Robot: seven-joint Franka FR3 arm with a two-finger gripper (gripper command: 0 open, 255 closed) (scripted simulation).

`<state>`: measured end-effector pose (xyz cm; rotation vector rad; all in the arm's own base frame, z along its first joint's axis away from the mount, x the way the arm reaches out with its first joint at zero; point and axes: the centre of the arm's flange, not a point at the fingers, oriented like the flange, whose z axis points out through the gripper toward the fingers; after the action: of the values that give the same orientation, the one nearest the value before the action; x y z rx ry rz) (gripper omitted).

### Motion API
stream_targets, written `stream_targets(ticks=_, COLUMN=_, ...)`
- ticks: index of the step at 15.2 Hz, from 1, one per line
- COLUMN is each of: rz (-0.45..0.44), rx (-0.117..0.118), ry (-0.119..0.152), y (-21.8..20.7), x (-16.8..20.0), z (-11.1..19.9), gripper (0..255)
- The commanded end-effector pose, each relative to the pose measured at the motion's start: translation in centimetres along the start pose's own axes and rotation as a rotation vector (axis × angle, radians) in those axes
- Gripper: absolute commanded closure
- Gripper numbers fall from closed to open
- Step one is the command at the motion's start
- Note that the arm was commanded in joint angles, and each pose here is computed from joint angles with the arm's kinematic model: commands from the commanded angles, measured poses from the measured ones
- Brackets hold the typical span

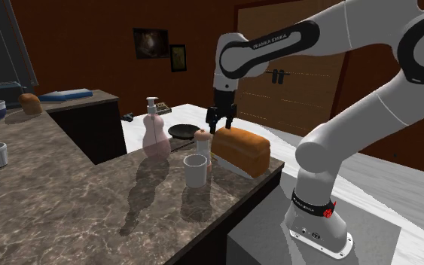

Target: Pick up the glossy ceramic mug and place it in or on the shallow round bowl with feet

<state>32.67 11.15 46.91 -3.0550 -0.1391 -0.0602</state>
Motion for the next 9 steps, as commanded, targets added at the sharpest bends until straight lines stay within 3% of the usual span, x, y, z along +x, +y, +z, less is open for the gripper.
stream_targets(ticks=1, rz=-0.015, rx=-0.003, ry=0.004, y=-1.7, x=0.3, z=1.9, gripper=0)
stream_targets(ticks=9, rz=-0.065, rx=-0.015, ry=0.010, y=-7.1, x=1.6, z=9.4, gripper=0)
